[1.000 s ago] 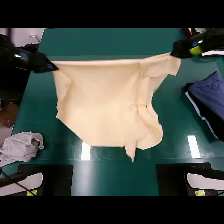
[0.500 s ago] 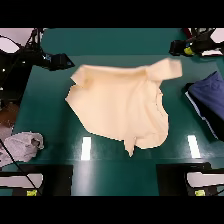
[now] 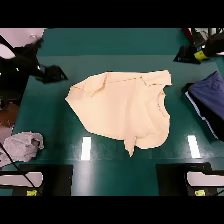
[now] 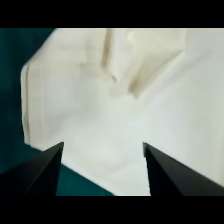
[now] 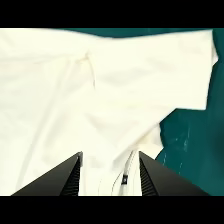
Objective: Fold the shirts.
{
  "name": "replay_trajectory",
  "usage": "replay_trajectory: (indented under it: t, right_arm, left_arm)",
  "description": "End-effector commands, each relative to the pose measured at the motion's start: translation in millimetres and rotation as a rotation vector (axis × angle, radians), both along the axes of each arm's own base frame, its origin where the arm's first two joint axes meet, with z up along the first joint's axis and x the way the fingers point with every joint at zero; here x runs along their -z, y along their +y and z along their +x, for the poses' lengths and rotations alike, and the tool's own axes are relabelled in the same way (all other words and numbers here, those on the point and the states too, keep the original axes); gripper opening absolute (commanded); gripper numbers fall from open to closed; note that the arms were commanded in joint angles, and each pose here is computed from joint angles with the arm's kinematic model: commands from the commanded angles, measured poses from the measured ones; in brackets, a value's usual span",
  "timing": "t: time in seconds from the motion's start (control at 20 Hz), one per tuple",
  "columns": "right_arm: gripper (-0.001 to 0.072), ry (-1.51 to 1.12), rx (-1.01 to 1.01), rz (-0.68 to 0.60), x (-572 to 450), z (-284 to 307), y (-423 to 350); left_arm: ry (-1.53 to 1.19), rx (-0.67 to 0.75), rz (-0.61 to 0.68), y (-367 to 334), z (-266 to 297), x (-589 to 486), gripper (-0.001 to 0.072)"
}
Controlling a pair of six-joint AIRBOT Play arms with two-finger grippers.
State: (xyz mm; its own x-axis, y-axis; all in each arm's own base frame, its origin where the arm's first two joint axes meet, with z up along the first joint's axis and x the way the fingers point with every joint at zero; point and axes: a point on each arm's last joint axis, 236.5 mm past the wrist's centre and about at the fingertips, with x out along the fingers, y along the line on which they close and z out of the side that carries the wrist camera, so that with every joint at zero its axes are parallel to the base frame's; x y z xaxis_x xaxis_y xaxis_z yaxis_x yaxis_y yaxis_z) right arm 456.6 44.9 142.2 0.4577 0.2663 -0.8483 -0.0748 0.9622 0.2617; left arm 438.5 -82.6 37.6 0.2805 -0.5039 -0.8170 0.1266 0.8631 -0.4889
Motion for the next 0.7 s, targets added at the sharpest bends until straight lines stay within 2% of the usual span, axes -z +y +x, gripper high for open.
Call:
replay_trajectory:
  t: [0.0, 0.2, 0.6, 0.65]
  right_arm:
    - [0.0407, 0.077, -0.035, 0.043, 19, -41, 11]
    - [0.0407, 0.079, -0.018, 0.072, 31, -73, 17]
    - [0.0407, 0.023, 0.012, 0.074, 36, -101, 17]
    - [0.0407, 0.024, 0.012, 0.074, 36, -104, 17]
  left_arm:
    - [0.184, -0.053, -0.04, 1, -42, 65, 0.0595]
    - [0.229, -0.146, -0.108, -9, -54, 98, 0.0594]
    - [0.228, -0.181, -0.128, -10, -49, 98, 0.0592]
    - [0.228, -0.185, -0.128, -10, -48, 98, 0.0482]
